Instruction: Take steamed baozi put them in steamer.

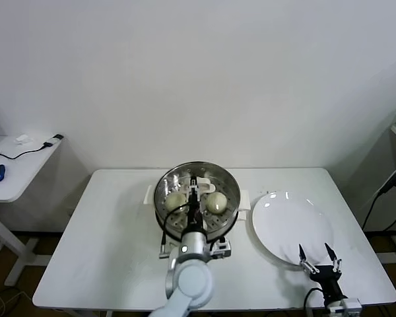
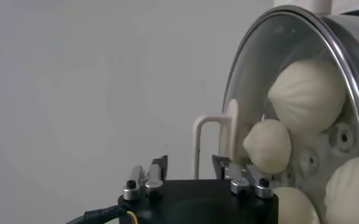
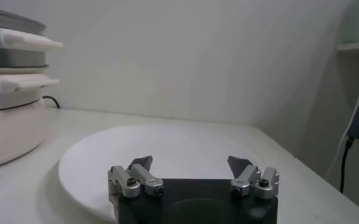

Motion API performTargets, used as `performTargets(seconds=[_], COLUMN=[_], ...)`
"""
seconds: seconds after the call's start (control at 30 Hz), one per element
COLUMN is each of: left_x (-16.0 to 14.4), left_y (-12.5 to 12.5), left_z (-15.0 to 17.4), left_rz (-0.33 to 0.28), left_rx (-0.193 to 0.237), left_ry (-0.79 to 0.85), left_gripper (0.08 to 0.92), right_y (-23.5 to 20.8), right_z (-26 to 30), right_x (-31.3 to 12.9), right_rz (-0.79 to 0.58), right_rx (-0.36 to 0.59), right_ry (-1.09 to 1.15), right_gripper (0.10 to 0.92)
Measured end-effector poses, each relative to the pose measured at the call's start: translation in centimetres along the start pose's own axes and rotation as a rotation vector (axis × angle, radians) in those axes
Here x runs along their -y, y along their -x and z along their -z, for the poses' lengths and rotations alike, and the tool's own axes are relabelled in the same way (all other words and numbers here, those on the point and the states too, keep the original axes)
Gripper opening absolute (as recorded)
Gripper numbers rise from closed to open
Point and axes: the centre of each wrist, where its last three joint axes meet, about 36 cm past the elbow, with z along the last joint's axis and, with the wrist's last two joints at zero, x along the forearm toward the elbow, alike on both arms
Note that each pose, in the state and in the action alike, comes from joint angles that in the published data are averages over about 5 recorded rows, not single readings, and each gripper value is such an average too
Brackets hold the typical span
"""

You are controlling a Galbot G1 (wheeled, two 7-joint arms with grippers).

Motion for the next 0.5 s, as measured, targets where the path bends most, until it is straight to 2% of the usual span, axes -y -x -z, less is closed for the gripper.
performTargets(seconds=[0.13, 0.23, 0.33, 0.5], left_x=[-0.8, -1.6, -2.5, -4.0], left_y=[-0.8, -1.3, -1.7, -2.2], left_z=[-0.7, -1.4, -2.4, -5.1], left_rz=[-0.002, 0.002, 0.012, 0.038], left_rx=[0.012, 0.037, 0.085, 0.185], left_ry=[-0.035, -0.084, -0.164, -0.374], left_gripper=[0.638, 0.725, 0.794, 0.822], right_y=[0.2, 0.3, 0.4, 0.4], right_z=[0.0, 0.1, 0.1, 0.0], right_x=[-0.4, -0.8, -1.0, -1.3], right_rz=[-0.002, -0.007, -0.009, -0.008], right_rx=[0.002, 0.008, 0.019, 0.043], right_ry=[0.01, 0.022, 0.033, 0.047], right_gripper=[0.823, 0.823, 0.823, 0.823])
